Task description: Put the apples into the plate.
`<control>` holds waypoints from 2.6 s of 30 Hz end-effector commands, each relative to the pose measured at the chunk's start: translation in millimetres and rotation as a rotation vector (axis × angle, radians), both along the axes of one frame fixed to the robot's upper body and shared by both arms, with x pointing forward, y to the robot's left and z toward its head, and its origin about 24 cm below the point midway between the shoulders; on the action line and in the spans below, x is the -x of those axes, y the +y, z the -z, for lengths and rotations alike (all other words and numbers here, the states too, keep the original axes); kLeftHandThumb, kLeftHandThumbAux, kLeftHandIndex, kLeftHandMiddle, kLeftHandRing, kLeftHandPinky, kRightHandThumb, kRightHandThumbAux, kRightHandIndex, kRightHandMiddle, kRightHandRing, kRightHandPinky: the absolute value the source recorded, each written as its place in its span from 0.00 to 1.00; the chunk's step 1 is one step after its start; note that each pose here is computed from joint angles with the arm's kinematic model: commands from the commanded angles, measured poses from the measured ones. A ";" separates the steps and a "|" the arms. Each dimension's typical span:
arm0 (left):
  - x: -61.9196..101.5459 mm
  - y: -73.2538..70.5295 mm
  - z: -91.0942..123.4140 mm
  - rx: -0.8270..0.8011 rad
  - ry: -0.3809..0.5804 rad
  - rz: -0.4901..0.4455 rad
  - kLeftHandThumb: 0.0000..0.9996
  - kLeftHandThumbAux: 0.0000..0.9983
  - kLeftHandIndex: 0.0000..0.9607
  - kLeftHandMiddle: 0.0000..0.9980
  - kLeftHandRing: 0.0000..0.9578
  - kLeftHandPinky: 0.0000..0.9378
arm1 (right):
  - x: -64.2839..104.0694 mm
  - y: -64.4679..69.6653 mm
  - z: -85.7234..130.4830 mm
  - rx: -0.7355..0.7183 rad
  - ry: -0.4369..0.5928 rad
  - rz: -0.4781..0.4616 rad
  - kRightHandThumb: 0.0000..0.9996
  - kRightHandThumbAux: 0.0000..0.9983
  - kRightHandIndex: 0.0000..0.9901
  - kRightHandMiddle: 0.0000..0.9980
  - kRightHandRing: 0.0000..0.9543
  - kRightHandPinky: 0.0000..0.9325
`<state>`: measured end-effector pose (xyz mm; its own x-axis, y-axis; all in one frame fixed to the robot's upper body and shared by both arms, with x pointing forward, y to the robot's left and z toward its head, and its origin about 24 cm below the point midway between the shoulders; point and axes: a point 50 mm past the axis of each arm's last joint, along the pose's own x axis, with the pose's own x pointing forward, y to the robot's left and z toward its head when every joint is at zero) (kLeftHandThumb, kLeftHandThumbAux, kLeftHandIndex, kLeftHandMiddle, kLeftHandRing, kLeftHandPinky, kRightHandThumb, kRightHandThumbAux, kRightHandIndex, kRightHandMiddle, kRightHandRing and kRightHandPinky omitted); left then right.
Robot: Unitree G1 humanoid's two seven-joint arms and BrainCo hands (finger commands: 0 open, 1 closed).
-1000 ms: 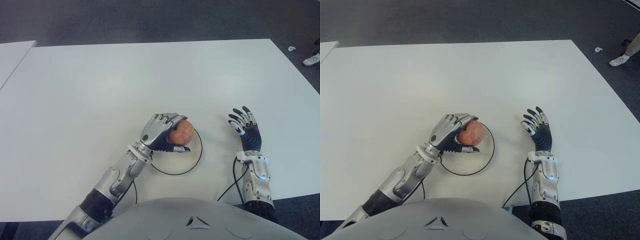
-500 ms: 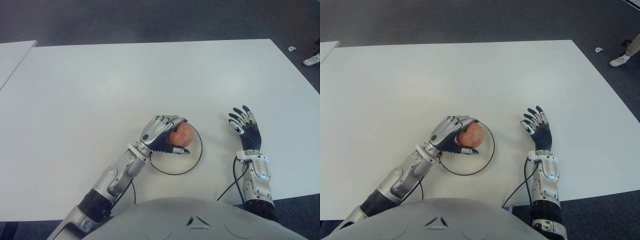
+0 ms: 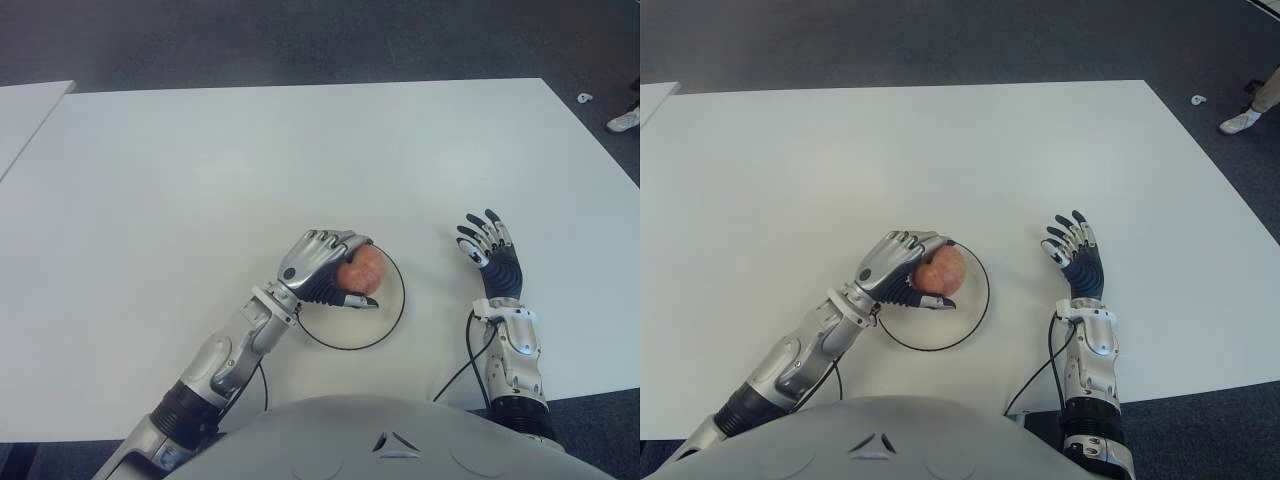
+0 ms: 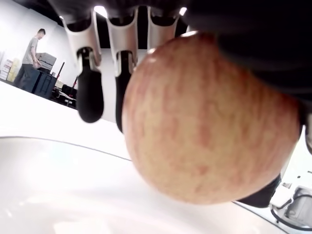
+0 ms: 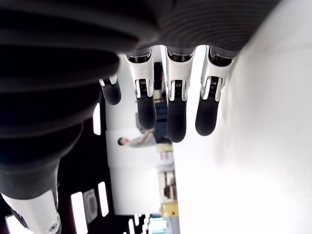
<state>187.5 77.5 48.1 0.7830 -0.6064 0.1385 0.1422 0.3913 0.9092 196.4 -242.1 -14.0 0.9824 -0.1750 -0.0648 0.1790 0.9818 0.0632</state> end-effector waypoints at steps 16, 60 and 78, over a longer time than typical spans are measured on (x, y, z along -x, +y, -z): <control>0.7 2.1 -5.8 -0.080 0.018 -0.053 0.20 0.17 0.00 0.00 0.00 0.00 | 24.3 3.2 37.7 -0.047 0.223 0.013 0.35 0.73 0.09 0.23 0.29 0.32; -9.7 22.3 5.5 0.527 0.153 -0.349 0.23 0.31 0.18 0.10 0.11 0.21 | 25.8 2.0 37.7 -0.046 0.222 0.011 0.35 0.71 0.09 0.22 0.27 0.30; -12.2 67.9 4.6 1.021 0.252 -0.596 0.26 0.56 0.33 0.27 0.26 0.32 | 24.6 9.3 32.3 -0.062 0.185 -0.004 0.36 0.71 0.09 0.23 0.27 0.31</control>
<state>205.2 139.5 48.6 0.9684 0.1224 0.2171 -0.1607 0.9726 0.1682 196.3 -241.9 -13.5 0.9839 -0.1671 -0.0636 0.1708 0.9837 0.0571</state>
